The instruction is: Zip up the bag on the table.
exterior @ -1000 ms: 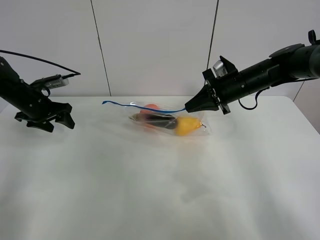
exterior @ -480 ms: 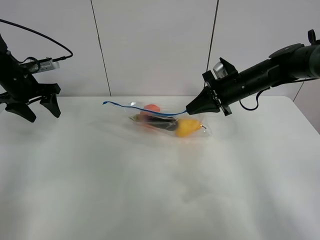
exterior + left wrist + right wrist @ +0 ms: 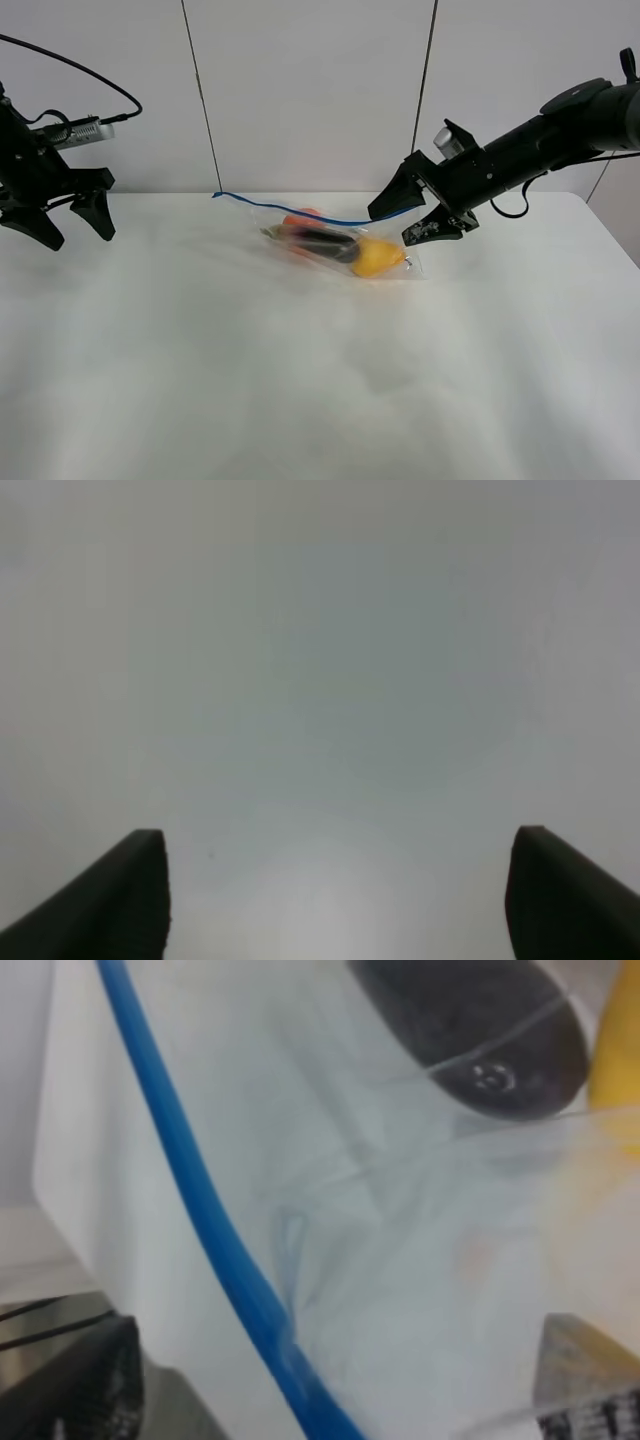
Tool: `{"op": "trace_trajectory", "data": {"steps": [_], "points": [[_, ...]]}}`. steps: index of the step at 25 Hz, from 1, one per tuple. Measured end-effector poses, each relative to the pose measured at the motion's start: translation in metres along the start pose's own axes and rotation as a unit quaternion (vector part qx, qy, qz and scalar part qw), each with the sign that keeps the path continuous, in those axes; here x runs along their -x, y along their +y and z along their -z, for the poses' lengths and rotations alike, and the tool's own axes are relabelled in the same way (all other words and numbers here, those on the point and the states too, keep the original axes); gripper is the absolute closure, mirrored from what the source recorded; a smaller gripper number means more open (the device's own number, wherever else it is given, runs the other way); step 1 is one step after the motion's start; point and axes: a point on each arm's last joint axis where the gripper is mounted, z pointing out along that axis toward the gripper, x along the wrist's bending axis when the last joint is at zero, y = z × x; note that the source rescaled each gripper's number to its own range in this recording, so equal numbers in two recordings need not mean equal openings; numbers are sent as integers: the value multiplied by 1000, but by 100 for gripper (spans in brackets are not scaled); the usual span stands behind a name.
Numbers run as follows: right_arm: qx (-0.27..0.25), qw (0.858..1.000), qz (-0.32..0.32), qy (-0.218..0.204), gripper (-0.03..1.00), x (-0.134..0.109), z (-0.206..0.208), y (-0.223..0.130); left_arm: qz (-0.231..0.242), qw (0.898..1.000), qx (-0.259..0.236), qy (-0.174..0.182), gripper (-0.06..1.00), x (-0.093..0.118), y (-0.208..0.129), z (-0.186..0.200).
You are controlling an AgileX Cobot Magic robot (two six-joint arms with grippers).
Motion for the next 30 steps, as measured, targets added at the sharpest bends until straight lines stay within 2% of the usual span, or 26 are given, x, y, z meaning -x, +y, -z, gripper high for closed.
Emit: {"op": "trace_trajectory", "data": {"steps": [4,9,17,23,30], "points": [[1,999,11,-37,7,-3,9,0,-2,1000,11,1,3,5,-19,19],[0,997,18,-74,6,-5,18,5,-8,1000,18,13,3,10,-68,42],[-8,997,17,-79,6,-5,19,4,-19,998,55,32,3,19,-156,73],[-13,997,15,-77,6,-5,19,3,-24,996,70,42,3,21,-227,65],[-14,997,15,-77,6,-5,19,3,-16,990,135,45,3,24,-289,55]]}}
